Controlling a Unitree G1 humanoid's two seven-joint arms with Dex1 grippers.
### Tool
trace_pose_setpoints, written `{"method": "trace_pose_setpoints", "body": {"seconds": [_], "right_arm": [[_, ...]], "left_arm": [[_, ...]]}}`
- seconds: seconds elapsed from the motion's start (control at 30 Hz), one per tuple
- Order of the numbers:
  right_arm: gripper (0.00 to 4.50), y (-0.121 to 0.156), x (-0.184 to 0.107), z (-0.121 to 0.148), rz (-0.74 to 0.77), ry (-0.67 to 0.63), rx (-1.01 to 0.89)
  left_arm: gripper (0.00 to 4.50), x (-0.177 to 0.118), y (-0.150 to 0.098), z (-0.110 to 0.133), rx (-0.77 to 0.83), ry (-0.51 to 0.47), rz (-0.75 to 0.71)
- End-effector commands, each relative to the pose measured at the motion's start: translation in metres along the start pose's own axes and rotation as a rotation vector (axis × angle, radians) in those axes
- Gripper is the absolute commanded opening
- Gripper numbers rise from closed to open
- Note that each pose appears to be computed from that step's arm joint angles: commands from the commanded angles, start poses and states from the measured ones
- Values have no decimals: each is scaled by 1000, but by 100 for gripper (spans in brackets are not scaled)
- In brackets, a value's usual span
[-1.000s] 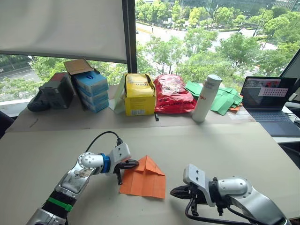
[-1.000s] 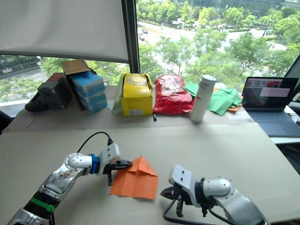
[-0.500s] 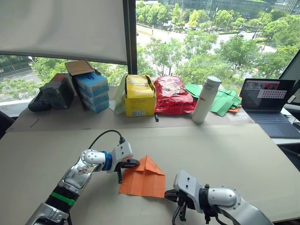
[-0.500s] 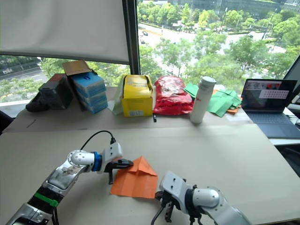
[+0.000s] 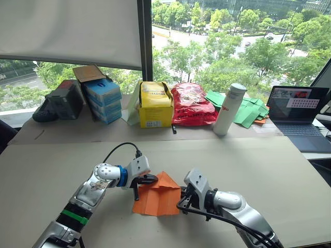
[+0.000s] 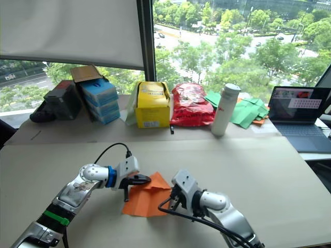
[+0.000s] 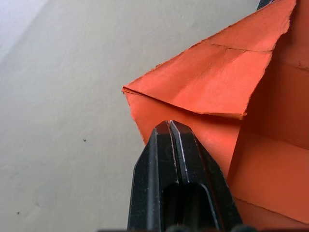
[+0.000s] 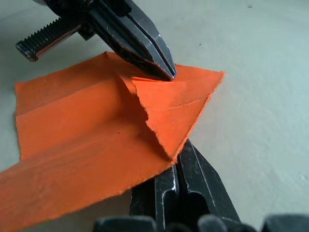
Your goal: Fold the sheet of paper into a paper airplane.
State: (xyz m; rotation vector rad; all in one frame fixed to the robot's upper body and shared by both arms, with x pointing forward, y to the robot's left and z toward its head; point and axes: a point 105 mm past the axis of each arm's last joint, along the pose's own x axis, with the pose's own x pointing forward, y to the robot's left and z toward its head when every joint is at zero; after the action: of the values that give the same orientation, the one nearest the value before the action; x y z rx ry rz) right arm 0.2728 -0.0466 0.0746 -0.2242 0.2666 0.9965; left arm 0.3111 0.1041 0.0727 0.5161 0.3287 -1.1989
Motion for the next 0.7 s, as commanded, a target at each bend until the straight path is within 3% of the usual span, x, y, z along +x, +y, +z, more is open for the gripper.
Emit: {"method": "trace_pose_setpoints", "body": {"seconds": [0.03,0.4,0.7], "right_arm": [[0,-3,3,14,-13,-43,-36],[0,17,10,43,86,-107,-85],[0,21,24,44,106,-105,-88]], "left_arm": [[3,8,-13,-18,-39,67,-32],[3,4,-21,-11,-24,66,-71],[3,13,-32,-14,-51,71,-108]]}}
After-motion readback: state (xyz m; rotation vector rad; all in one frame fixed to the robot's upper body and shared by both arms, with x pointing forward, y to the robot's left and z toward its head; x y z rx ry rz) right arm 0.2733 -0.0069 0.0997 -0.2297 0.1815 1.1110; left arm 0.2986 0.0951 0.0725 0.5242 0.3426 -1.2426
